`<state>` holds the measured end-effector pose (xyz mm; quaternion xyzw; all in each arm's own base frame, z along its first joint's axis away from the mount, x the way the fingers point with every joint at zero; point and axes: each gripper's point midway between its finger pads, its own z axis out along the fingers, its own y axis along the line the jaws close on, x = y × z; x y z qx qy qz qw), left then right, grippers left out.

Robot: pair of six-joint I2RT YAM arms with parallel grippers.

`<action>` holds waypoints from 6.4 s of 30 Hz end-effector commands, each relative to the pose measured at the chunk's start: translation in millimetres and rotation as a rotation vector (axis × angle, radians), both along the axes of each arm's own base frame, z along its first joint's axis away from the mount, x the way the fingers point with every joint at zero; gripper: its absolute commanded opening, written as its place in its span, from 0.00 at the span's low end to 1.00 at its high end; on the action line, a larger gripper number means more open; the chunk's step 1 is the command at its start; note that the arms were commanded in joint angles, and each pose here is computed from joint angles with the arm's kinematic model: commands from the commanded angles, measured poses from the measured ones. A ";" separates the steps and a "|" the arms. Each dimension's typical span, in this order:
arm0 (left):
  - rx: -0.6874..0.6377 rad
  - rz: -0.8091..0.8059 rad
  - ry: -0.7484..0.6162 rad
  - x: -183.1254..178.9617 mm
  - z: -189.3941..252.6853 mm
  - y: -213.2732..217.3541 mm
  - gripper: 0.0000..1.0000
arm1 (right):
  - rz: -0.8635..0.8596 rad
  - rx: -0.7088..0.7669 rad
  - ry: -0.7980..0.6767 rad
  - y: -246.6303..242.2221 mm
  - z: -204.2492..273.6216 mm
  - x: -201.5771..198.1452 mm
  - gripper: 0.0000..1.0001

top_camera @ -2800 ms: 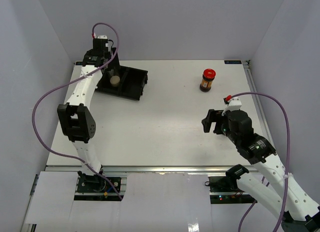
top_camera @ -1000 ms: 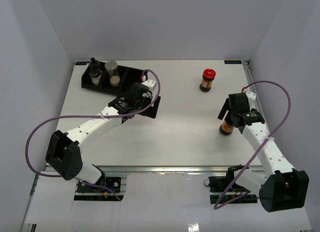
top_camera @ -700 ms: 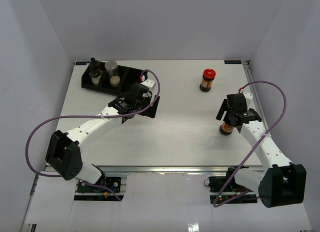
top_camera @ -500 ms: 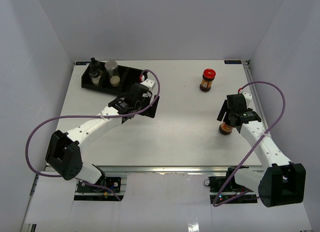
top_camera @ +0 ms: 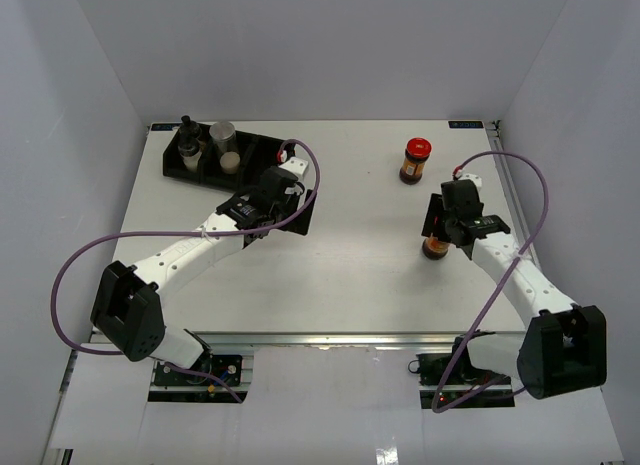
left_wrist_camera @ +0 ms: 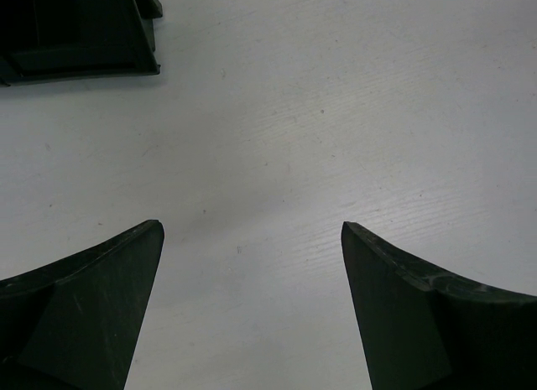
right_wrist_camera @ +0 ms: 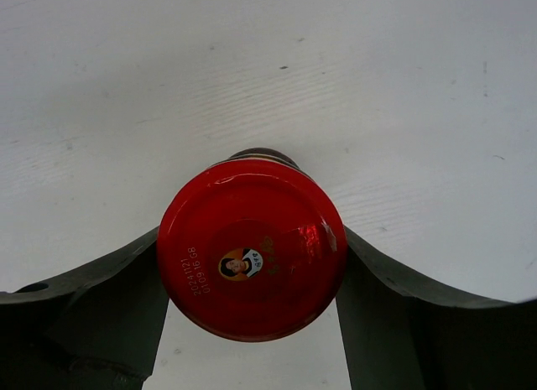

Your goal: Organize the condiment bottles

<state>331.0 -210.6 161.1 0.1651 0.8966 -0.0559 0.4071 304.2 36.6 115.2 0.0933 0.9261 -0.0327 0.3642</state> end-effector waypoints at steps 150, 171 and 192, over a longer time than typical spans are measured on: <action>0.046 -0.177 0.155 79.1 -17.7 -157.8 0.98 | 0.268 -0.071 -0.368 29.7 110.3 218.4 0.90; 0.018 -0.134 0.049 92.0 11.9 -155.5 0.00 | 0.289 -0.042 -0.294 37.9 78.1 237.8 0.90; -0.004 0.070 -0.151 127.5 129.2 -67.4 0.00 | 0.273 -0.049 -0.233 38.9 31.0 262.3 0.90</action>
